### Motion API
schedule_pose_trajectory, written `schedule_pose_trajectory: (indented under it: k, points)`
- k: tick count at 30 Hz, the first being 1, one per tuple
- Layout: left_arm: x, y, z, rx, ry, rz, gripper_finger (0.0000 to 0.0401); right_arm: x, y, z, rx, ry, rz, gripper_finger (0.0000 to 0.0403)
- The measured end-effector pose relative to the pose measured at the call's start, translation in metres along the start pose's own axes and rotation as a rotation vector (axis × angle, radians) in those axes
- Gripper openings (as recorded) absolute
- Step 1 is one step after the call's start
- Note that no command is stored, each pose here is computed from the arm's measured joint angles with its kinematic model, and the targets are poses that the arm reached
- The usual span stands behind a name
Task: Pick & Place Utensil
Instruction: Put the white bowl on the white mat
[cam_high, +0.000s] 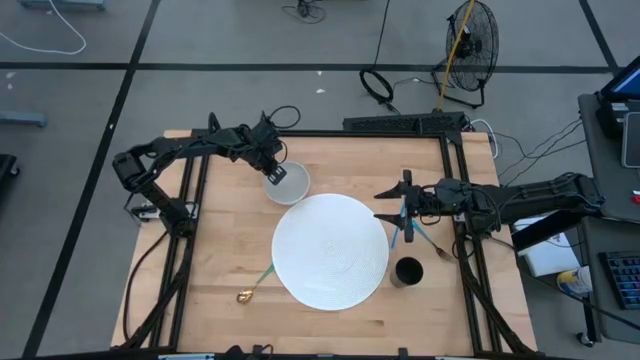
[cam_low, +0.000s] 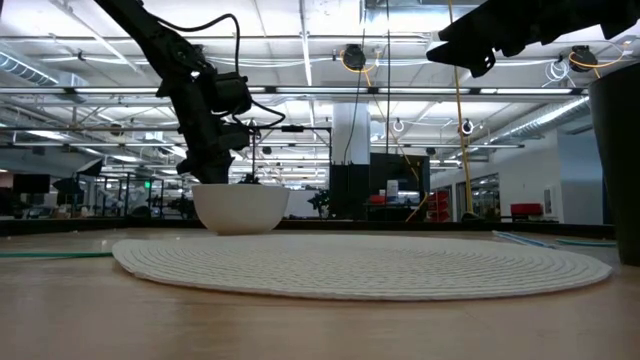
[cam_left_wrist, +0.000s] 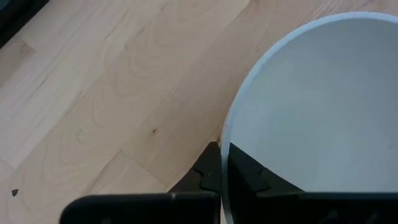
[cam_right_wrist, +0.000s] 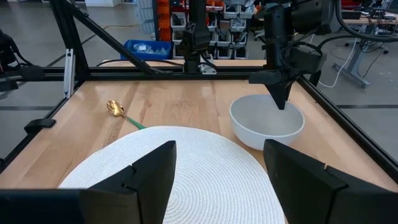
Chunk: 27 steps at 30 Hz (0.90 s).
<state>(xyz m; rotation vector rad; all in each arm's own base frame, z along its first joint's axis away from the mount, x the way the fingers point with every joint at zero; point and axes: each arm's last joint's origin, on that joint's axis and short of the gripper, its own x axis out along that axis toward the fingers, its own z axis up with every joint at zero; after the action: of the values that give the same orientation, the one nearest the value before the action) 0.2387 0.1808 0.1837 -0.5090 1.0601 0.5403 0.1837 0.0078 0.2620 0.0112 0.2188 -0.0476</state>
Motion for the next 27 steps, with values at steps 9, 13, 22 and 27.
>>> schedule_pose_trajectory:
  k: [9, 13, 22, 27]
  points:
    - [-0.017, -0.011, 0.002, 0.031, -0.058, -0.012, 0.0005, 0.0, 0.0, 0.0, -0.015, -0.001, -0.003, 0.0238]
    - [-0.026, -0.022, 0.004, 0.054, -0.084, -0.031, 0.0005, 0.0, 0.0, 0.0, -0.015, -0.002, -0.003, 0.0238]
    - [-0.044, -0.054, 0.006, 0.142, -0.14, -0.093, 0.0005, 0.0, 0.0, 0.0, -0.024, -0.001, -0.003, 0.0238]
    - [-0.053, -0.074, 0.006, 0.196, -0.125, -0.115, 0.0005, 0.0, 0.0, 0.0, -0.034, -0.002, -0.004, 0.0238]
